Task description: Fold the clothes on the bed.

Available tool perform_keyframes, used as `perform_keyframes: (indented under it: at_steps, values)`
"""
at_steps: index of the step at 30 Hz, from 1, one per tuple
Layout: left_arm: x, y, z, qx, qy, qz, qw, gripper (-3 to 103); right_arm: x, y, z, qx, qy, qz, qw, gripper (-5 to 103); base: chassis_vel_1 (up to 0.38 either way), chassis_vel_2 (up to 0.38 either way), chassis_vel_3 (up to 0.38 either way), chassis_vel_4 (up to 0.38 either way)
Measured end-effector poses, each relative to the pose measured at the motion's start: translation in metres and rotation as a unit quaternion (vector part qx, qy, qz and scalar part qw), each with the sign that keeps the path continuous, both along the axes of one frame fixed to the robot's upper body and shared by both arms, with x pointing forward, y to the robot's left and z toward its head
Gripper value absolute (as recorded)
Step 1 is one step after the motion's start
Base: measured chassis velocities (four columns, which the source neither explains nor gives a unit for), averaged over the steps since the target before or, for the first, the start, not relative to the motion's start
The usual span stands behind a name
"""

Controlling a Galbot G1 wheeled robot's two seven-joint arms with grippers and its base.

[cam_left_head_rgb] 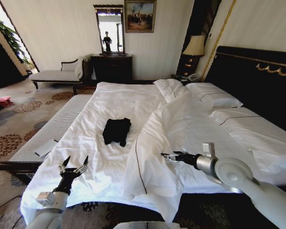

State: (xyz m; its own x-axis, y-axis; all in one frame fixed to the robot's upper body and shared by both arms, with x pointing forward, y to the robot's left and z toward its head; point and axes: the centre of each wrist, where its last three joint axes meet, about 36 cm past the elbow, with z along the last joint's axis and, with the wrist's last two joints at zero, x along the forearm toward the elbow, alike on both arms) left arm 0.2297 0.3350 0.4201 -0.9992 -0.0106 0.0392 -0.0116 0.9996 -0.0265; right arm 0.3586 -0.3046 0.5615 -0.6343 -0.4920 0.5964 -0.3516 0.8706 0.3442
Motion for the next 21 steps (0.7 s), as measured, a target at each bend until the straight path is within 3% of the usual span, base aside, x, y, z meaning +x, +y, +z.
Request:
perform_keyframes:
  at_steps: [10, 21]
  values:
    - [-0.001, 0.005, -0.002, 0.001, 0.003, 0.007, 1.0, 100, 0.019, 0.022, -0.004, 0.037, 0.015, 0.015, 0.999, 100, 0.0, 0.0, 0.0, 0.0]
    - [0.0, 0.006, -0.004, -0.002, 0.007, 0.011, 0.9999, 100, 0.026, 0.025, -0.025, 0.031, 0.032, 0.009, 0.999, 100, 0.0, 0.0, 0.0, 0.0]
